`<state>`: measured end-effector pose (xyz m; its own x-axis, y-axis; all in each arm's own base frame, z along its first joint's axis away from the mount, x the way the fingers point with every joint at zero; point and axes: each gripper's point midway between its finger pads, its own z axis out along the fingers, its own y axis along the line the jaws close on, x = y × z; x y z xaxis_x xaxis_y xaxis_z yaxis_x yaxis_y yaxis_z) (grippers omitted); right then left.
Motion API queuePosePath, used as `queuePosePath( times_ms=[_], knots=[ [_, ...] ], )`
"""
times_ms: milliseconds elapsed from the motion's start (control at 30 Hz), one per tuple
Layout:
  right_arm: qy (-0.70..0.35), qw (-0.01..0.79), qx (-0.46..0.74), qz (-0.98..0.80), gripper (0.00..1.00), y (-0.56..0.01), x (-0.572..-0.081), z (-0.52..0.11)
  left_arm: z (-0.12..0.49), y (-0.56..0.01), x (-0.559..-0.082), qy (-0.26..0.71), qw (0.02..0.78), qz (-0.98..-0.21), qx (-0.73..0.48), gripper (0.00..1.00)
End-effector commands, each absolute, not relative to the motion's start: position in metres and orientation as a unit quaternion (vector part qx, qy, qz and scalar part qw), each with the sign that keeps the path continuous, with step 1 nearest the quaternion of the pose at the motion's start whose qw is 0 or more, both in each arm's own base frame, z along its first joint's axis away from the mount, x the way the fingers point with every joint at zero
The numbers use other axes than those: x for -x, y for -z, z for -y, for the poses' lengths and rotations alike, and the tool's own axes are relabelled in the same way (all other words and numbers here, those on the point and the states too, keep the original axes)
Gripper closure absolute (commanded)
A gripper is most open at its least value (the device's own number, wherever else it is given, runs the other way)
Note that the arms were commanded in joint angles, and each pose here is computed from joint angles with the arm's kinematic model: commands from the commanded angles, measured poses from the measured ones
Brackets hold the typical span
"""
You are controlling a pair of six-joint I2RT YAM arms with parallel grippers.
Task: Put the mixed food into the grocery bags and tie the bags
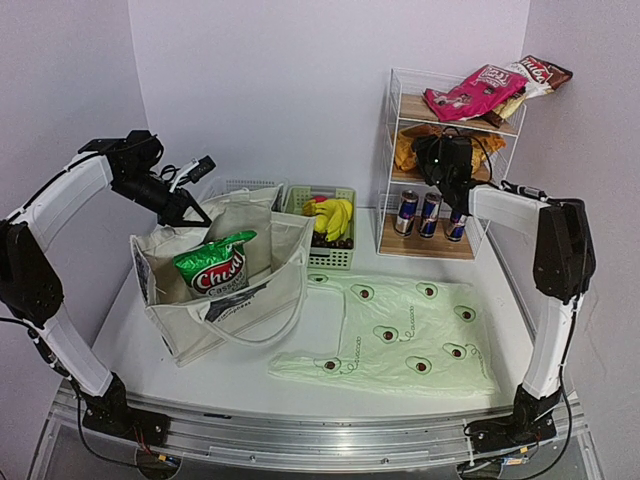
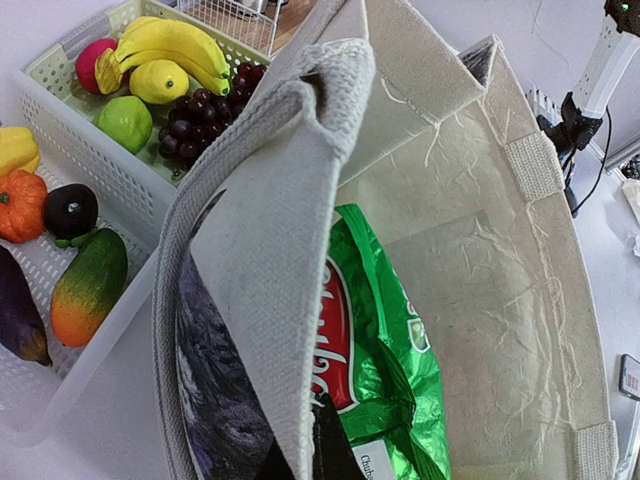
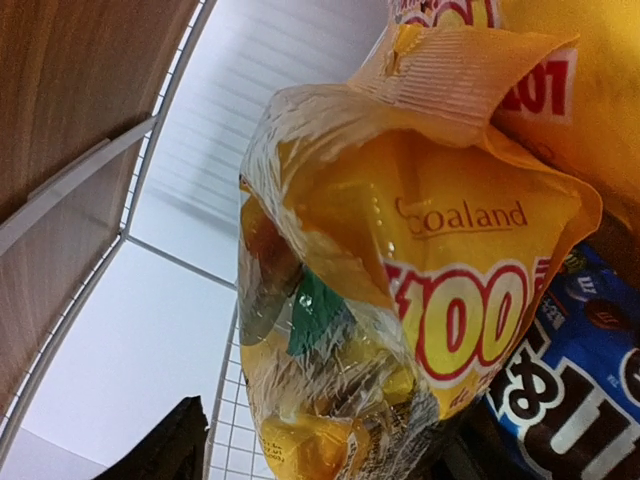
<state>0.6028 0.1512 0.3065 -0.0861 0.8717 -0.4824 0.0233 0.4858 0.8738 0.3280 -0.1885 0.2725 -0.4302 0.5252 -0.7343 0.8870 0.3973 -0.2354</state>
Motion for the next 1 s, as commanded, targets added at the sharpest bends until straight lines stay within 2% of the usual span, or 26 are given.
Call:
queuePosePath(
  times_ms=[0, 167, 233, 667, 967],
  knots=[
    [-0.366, 0.580, -0.376, -0.623, 0.44, -0.298, -0.615, -0.142, 0.191, -0.305, -0.316, 0.324, 0.322, -0.760, -0.463, 1.00],
    [-0.367, 0.572, -0.392, -0.621, 0.90, -0.286, -0.614, -0.137, 0.191, -0.305, -0.315, 0.321, 0.322, -0.759, -0.466, 1.00],
    [-0.369, 0.570, -0.390, -0.622, 0.99, -0.284, -0.612, -0.137, 0.191, -0.304, -0.315, 0.320, 0.323, -0.759, -0.467, 1.00],
    [-0.380, 0.615, -0.281, -0.630, 1.00, -0.363, -0.572, -0.151, 0.191, -0.302, -0.316, 0.321, 0.323, -0.757, -0.468, 1.00],
    [-0.383, 0.610, -0.232, -0.654, 1.00, -0.379, -0.535, -0.165, 0.191, -0.301, -0.316, 0.322, 0.321, -0.758, -0.468, 1.00]
  ],
)
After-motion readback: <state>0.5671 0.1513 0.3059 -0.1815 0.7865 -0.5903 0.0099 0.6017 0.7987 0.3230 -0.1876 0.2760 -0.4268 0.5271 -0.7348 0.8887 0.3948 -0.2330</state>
